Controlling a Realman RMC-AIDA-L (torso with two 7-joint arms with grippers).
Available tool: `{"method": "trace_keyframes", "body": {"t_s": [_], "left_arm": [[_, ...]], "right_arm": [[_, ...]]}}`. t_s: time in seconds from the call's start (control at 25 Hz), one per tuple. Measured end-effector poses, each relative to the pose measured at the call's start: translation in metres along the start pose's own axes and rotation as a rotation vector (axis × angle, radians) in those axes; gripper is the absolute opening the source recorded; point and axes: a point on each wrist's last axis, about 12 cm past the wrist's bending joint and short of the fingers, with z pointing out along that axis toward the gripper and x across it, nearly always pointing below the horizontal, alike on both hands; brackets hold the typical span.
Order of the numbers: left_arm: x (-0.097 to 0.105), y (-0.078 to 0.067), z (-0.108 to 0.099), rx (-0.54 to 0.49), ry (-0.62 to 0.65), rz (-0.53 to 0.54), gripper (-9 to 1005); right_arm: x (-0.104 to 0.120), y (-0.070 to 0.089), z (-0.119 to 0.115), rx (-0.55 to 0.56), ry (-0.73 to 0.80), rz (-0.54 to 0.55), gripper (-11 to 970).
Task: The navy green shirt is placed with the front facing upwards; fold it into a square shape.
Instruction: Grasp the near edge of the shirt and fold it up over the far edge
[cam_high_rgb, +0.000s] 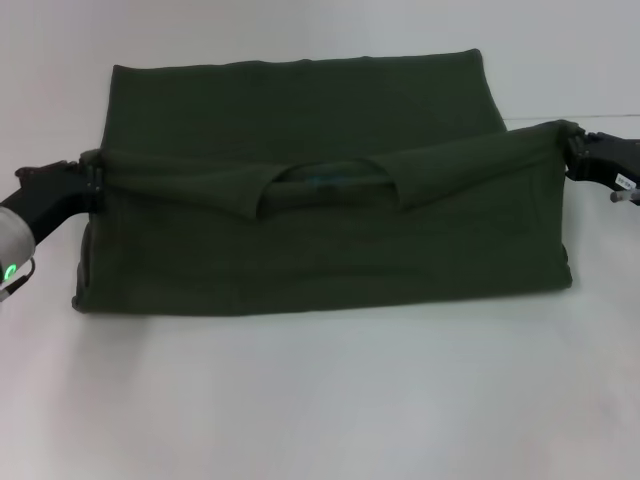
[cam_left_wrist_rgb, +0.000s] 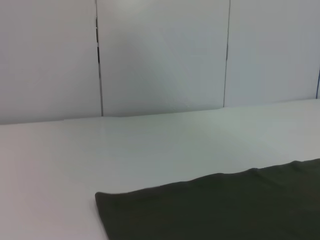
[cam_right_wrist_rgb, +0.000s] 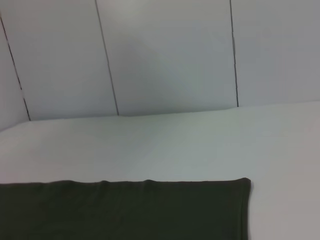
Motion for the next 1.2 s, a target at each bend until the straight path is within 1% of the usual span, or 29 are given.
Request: {"method": "trace_keyframes", "body": {"t_s": [0.16,0.28,0.64,0.76,0.96,1.16,1.2], "left_arm": [[-0.006,-0.004,0.009,-0.017,0.010,0.022,118],[-0.007,-0.004,0.012,-0.027,0.016,0.029,119],[-0.009,-0.002,0.014,-0.069,0.017,0.018,123],[-0.008,-0.005,0.016,-0.066,0.022,0.022,124],[-0.009,-0.014,0.023,-0.064,0.039,0.065,127],[-0.010,-0.015,0.024,-0.080,0.024,0.042,129],[-0.010,-0.015,0.024,-0.082,0.024,0.040,129]], "right_arm": [[-0.001,0.004,0.007,0.011,0.009,-0.024,41],[-0.002,0.007,0.012,0.016,0.020,-0.028,41],[-0.009,0.012,0.025,0.038,0.050,-0.064,41],[-0.012,0.013,0.027,0.042,0.051,-0.069,40],[-0.014,0.010,0.029,0.073,0.048,-0.052,40],[-0.011,0.011,0.031,0.071,0.083,-0.052,41],[-0.011,0.012,0.032,0.065,0.091,-0.057,62]]}}
